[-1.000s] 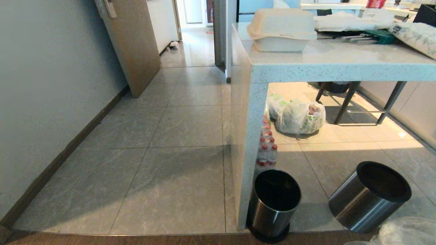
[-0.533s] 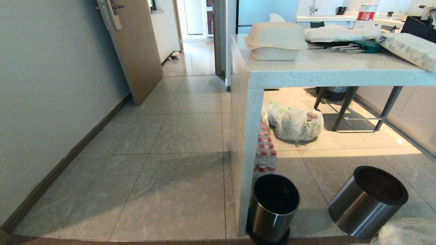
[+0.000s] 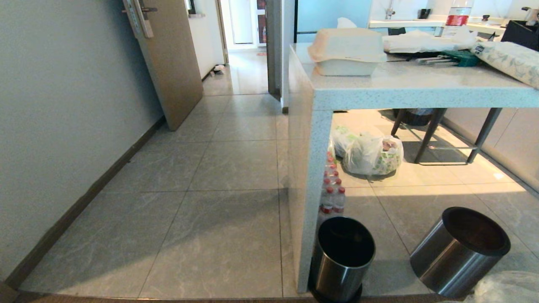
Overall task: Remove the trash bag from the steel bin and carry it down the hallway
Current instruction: Put the trash bag at the door
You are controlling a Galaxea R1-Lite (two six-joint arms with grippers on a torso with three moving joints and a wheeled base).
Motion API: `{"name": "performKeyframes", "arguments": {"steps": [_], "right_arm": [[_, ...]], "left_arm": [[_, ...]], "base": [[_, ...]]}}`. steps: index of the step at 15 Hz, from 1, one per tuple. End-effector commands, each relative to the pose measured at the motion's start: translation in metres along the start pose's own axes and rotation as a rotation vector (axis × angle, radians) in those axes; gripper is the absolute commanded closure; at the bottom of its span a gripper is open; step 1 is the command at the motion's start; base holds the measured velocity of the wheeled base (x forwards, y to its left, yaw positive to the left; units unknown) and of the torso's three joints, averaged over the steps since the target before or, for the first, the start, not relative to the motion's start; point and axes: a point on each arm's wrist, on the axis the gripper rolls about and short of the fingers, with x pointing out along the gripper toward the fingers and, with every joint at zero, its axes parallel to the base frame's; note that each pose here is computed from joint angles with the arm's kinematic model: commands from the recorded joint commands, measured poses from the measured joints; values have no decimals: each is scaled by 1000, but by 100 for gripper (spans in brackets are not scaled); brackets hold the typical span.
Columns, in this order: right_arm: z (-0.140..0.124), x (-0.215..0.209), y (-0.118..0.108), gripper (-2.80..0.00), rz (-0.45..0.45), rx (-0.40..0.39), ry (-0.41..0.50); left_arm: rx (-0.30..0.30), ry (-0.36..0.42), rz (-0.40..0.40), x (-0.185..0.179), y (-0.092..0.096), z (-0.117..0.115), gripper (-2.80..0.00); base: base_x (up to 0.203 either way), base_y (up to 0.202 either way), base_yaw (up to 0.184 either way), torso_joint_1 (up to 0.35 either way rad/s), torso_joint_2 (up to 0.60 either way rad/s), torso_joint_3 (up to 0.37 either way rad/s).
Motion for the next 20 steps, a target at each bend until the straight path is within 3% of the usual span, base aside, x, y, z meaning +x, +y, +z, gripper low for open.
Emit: {"name": "performKeyframes", "arguments": {"steps": [1,20], "right_arm": [[0,0,0,0,0,0,2],[0,0,0,0,0,0,2]], "left_arm": [[0,5,1,0,0,-1,0],[1,3,-1,0,0,-1,0]], "base": [[-1,186,0,7,-6,7],[0,193,1,1,2,2]]}}
